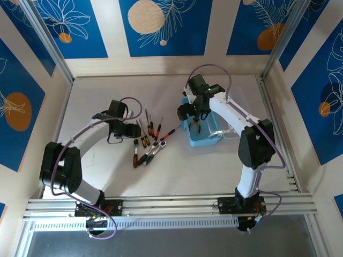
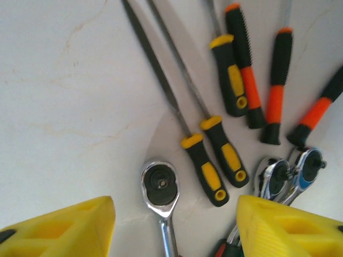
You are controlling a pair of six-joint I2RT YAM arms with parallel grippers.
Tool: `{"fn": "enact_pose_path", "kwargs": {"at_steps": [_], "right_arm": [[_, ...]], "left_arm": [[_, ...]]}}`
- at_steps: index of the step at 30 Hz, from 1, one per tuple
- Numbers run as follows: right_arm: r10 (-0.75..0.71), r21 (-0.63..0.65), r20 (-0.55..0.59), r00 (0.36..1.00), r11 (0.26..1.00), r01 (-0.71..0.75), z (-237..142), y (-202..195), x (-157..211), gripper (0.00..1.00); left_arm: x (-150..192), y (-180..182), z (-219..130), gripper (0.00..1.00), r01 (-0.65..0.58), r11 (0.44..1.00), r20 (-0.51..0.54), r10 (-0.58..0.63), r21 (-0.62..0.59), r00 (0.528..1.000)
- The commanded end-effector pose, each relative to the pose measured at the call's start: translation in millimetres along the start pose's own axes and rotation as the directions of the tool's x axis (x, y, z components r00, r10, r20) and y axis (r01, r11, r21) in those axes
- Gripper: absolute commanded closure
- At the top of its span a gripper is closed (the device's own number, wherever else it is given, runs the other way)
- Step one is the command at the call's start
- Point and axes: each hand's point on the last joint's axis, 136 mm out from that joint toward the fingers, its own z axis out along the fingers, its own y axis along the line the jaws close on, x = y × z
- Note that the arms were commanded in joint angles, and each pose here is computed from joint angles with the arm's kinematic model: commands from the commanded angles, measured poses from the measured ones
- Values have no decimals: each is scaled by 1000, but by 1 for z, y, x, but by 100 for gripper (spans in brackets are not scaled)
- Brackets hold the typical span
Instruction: Pack the tool kit
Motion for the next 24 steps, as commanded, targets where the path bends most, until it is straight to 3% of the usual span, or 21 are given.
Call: {"fn": "enact_pose_path", "kwargs": {"at_steps": [1, 14, 20, 24], "right_arm": [[-22, -72, 39, 999, 997, 25, -23, 20, 2, 0], [-6, -95, -6, 1000, 995, 5, -13, 27, 24, 1], [-7, -89, -4, 1000, 996, 7, -14, 25, 25, 1], [-7, -90, -5, 1000, 996, 6, -13, 26, 25, 1]], "left_arm": [[26, 10, 11, 47, 8, 999, -78, -11, -33, 997], [48, 10, 46, 54, -9, 998, -164, -2, -68, 986], [54, 21, 61, 65, -10, 993, -197, -14, -120, 980], [53, 21, 70, 80, -6, 993, -201, -19, -120, 980]]}}
